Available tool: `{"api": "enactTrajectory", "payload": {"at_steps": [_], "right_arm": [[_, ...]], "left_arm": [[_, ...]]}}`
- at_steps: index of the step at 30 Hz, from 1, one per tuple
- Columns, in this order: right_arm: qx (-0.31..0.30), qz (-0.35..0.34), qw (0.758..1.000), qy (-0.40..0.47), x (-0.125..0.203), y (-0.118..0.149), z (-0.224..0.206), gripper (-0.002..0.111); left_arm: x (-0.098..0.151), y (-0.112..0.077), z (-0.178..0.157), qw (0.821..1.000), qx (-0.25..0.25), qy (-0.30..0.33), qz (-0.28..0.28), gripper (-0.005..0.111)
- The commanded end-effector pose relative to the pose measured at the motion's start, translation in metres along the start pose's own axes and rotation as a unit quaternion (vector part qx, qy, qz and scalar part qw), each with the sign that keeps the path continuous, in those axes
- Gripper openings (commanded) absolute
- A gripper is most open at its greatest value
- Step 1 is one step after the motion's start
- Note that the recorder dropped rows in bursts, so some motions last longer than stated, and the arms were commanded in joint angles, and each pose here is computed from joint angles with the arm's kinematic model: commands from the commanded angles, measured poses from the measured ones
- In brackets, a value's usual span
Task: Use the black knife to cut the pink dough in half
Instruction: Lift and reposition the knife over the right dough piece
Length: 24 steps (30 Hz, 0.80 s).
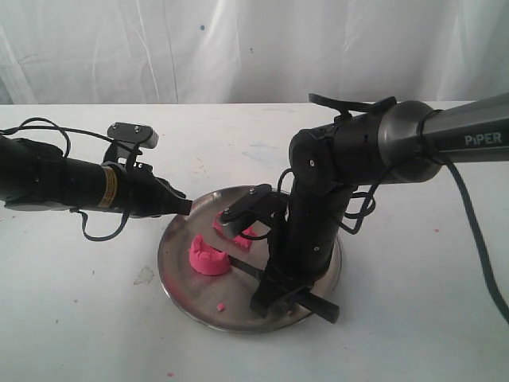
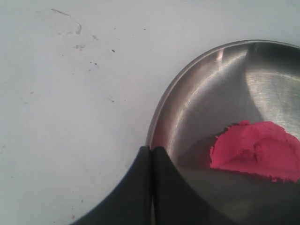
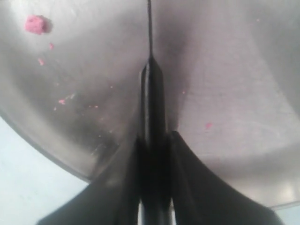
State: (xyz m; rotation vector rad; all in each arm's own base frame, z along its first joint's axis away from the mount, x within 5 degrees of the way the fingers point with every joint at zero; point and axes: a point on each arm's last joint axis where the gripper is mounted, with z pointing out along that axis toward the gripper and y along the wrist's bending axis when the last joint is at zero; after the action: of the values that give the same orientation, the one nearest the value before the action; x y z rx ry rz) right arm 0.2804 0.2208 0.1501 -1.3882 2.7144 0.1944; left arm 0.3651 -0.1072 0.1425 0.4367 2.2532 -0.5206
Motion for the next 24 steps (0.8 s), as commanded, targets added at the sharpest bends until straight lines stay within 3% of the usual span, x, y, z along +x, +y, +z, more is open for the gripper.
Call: {"api": "enactTrajectory", "payload": {"at_steps": [1, 24], "right_arm": [[-0.007, -0.004, 1.000, -0.002, 0.001, 0.002, -0.003, 0.000], [0.083, -0.009, 0.996, -0.020, -0.003, -0.015, -0.005, 0.000]], "left_arm": [[-0.003, -0.003, -0.002, 1.000, -0.001, -0.002, 0.007, 0.000], [-0.003, -0.003, -0.002, 1.000, -0.001, -0.002, 0.007, 0.000]]}}
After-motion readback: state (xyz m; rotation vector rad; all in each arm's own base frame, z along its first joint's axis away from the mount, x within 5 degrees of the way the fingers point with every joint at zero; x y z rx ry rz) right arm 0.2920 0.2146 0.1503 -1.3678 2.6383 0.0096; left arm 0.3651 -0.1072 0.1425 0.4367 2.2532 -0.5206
